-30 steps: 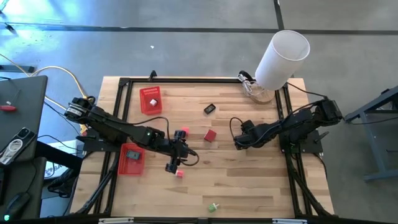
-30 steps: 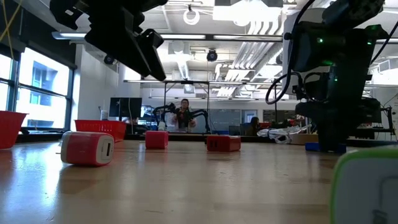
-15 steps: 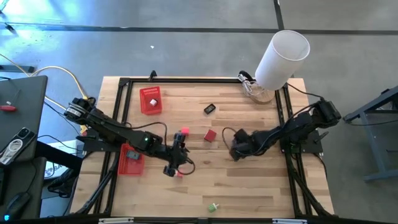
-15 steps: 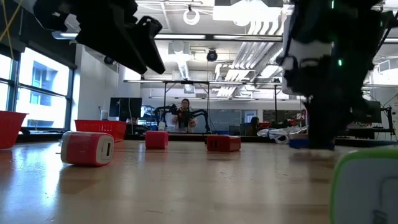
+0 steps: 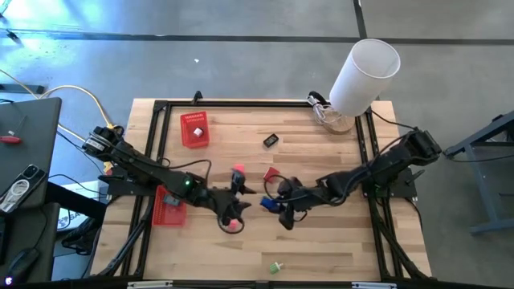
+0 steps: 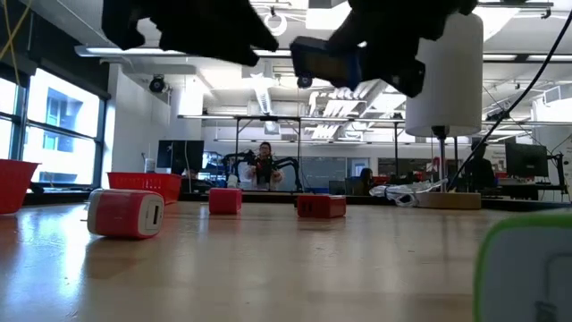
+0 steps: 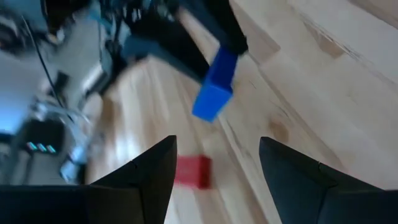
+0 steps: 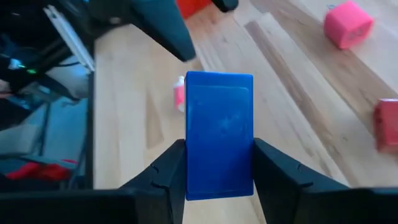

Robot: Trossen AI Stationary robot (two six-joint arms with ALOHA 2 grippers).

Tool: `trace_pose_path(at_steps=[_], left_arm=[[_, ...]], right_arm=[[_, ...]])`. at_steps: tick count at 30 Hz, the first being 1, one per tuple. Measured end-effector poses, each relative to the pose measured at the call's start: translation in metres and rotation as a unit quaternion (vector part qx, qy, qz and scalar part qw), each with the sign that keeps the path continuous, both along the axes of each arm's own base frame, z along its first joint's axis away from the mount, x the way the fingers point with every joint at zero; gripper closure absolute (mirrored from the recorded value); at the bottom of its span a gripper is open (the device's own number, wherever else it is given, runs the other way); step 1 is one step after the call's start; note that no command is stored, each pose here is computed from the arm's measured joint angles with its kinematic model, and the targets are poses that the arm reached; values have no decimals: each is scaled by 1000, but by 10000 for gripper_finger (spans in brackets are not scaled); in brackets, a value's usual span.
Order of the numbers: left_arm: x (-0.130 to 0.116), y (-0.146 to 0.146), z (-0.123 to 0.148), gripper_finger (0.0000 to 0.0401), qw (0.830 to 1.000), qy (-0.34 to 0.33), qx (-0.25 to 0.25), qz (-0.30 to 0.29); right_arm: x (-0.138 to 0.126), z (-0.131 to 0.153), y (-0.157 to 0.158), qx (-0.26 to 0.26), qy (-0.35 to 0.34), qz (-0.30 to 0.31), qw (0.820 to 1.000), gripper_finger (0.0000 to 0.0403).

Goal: Pick & Place Office items
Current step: Put the blue digital clock into the bottom red bin

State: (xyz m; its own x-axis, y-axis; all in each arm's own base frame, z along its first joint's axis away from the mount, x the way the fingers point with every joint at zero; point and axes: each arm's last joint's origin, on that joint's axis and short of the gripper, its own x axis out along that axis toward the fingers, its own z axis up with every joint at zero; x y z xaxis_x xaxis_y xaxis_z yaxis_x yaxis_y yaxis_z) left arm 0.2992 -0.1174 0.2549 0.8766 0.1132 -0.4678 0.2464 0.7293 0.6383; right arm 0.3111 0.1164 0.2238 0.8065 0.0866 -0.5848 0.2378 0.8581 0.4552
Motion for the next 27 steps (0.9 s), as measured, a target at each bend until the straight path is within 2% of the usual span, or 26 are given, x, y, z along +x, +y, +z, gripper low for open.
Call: trace_pose_path(at_steps=[5, 12, 19, 27], left_arm=[[0, -3, 1, 183, 999, -1, 44, -30], [5, -6, 1, 183, 998, -17, 37, -48], [17, -11, -11, 183, 995, -30, 68, -62], [24, -14, -12, 183, 994, -61, 60, -65]], right_arm=[[1, 2, 2, 12, -13, 11, 1000, 267], [3, 6, 4, 21, -34, 23, 999, 266], [4, 8, 4, 21, -42, 31, 998, 266], [4, 8, 4, 20, -40, 31, 998, 266]])
